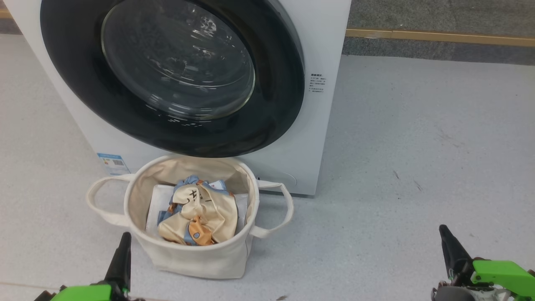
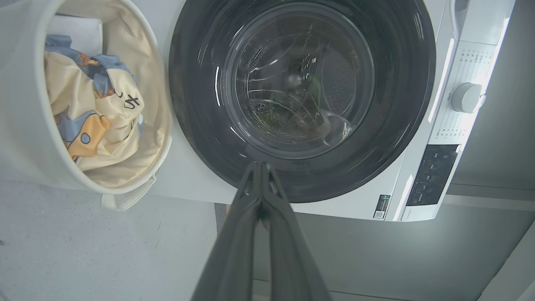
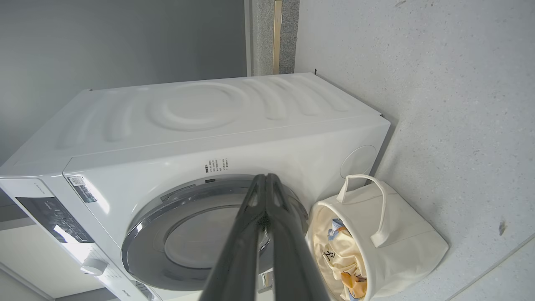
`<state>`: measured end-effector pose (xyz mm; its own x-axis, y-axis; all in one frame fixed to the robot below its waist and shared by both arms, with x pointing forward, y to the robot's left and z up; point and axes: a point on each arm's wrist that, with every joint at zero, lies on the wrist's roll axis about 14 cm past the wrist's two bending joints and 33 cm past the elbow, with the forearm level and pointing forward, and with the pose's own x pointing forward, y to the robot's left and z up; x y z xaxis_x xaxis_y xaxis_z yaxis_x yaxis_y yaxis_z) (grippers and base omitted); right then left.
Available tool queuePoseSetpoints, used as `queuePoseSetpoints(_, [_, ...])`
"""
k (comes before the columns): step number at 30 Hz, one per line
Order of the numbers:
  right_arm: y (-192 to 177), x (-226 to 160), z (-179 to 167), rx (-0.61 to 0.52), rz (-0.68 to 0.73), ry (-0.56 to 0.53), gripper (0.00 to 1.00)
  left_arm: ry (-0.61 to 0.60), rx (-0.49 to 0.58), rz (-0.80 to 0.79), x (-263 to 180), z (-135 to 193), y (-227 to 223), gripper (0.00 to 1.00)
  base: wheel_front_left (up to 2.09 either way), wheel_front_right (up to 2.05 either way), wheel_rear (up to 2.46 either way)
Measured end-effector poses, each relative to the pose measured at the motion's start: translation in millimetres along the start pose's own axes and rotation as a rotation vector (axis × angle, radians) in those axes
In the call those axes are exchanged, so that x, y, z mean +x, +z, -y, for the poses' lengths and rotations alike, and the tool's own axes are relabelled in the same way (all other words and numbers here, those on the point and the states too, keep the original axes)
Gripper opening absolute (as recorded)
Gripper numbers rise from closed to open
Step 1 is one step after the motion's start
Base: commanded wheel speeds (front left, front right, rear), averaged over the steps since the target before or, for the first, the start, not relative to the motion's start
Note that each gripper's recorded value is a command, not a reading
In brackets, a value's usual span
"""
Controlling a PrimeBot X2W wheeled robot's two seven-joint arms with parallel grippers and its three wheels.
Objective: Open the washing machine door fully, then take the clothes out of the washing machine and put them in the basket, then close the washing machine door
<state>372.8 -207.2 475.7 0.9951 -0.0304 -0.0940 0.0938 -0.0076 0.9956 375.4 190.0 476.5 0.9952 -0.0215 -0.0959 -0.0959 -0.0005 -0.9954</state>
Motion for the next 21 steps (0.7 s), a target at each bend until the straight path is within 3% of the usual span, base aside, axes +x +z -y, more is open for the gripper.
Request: queuePoseSetpoints(21, [0.1, 0.1, -0.7, 0.0, 0.0, 0.002, 0.0, -0.001, 0.0, 0.0, 0.0, 0.3, 0.2, 0.0, 0.0, 0.0, 0.0])
